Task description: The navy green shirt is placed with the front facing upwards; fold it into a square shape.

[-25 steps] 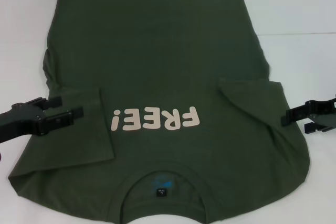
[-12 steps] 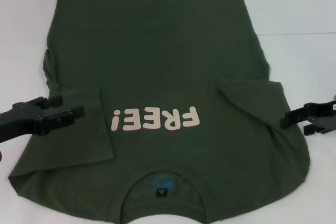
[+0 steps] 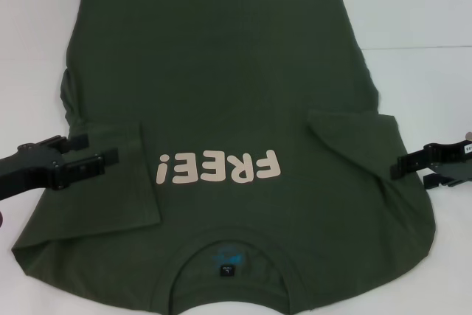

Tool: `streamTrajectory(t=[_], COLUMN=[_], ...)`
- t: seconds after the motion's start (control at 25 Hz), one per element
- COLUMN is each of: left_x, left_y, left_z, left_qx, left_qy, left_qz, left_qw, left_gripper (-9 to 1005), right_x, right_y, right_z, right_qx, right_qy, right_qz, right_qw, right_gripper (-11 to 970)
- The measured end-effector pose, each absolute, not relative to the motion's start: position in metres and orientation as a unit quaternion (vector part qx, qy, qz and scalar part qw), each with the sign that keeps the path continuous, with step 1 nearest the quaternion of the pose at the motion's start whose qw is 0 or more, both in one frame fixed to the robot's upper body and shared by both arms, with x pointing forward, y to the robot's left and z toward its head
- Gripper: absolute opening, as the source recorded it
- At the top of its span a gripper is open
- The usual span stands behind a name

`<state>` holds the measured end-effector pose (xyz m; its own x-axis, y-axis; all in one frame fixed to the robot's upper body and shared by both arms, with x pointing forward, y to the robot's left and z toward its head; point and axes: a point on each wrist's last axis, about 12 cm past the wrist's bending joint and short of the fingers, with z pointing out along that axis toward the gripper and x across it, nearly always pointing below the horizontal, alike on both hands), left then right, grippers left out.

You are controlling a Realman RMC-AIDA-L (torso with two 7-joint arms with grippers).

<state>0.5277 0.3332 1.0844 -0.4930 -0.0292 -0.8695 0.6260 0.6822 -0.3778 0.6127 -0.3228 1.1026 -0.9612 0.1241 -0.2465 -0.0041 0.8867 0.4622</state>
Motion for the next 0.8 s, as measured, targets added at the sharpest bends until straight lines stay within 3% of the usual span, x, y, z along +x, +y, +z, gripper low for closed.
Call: streamTrajectory(t=[0.8], left_x=[0.5270], left_y=[0.3331], left_z=[1.0841], left_qx=[0.188], left_qy=[0.790], left_qz=[-0.353], left_qw=[0.465], left_gripper=[861], right_x=[0.6105], right_y=[-0.3220], right_z=[1.1009], right_qx=[0.025], right_qy=[0.962], right_qz=[0.237], right_qw=[0.131], right_gripper=[793])
